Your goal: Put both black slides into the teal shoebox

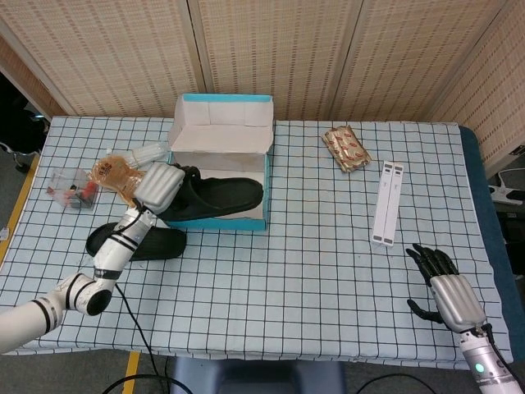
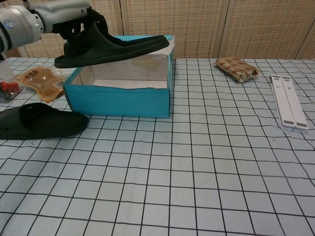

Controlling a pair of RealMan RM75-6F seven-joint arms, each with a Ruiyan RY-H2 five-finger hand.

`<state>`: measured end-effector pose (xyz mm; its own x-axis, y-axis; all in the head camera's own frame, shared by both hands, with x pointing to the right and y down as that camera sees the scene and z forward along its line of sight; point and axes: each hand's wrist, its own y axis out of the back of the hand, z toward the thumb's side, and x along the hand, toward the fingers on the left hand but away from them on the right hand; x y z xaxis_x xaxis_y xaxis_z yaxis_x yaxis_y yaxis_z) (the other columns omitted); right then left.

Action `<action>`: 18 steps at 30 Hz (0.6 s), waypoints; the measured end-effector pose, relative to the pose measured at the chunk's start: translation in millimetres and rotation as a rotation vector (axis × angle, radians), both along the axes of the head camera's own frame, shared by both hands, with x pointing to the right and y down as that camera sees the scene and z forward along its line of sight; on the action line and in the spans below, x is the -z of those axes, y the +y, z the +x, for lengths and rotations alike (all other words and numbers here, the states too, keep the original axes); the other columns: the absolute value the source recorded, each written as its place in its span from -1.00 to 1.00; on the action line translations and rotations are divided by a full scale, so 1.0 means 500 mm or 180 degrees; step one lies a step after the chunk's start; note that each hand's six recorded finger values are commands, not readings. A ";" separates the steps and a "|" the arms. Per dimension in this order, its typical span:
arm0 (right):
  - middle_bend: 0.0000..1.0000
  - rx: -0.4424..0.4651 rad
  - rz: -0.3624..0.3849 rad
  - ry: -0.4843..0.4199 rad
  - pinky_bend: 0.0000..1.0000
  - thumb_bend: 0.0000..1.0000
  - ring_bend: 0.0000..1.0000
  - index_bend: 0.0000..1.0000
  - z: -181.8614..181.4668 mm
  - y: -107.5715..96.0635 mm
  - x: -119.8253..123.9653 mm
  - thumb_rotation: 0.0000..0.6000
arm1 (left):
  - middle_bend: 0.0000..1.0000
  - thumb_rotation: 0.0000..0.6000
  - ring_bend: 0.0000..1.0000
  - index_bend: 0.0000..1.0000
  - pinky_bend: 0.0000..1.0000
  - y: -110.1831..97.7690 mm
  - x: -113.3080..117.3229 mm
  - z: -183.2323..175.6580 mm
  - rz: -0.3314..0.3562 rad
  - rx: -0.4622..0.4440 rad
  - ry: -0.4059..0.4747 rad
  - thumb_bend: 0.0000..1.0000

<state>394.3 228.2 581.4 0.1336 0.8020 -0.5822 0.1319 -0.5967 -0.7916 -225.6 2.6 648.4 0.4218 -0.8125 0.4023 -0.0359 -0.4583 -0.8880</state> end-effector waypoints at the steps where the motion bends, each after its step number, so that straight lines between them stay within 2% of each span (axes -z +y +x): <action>1: -1.00 -0.0008 -0.0009 0.0011 -1.00 -0.65 -1.00 -1.00 -0.001 -0.005 -0.006 1.00 | 0.75 1.00 0.37 0.53 0.34 -0.015 -0.008 0.014 -0.0004 -0.0012 -0.0024 0.13; 5: -1.00 0.0006 -0.0007 0.0018 -1.00 -0.65 -1.00 -1.00 -0.012 -0.029 -0.023 1.00 | 0.74 1.00 0.37 0.51 0.33 -0.058 -0.040 0.045 -0.0031 -0.0024 -0.0139 0.13; 10: -1.00 0.0119 -0.0006 -0.0024 -1.00 -0.65 -1.00 -1.00 -0.041 -0.060 -0.042 1.00 | 0.67 1.00 0.35 0.44 0.29 -0.101 -0.088 0.049 -0.0121 0.0060 -0.0313 0.12; 13: -1.00 0.0212 0.0002 -0.0094 -1.00 -0.65 -1.00 -1.00 -0.066 -0.081 -0.050 1.00 | 0.62 1.00 0.33 0.41 0.24 -0.117 -0.117 0.038 -0.0211 0.0143 -0.0409 0.10; 18: -1.00 0.0427 0.0097 -0.0331 -1.00 -0.65 -1.00 -1.00 -0.136 -0.142 -0.049 1.00 | 0.50 1.00 0.26 0.34 0.18 -0.125 -0.156 0.018 -0.0386 0.0263 -0.0489 0.08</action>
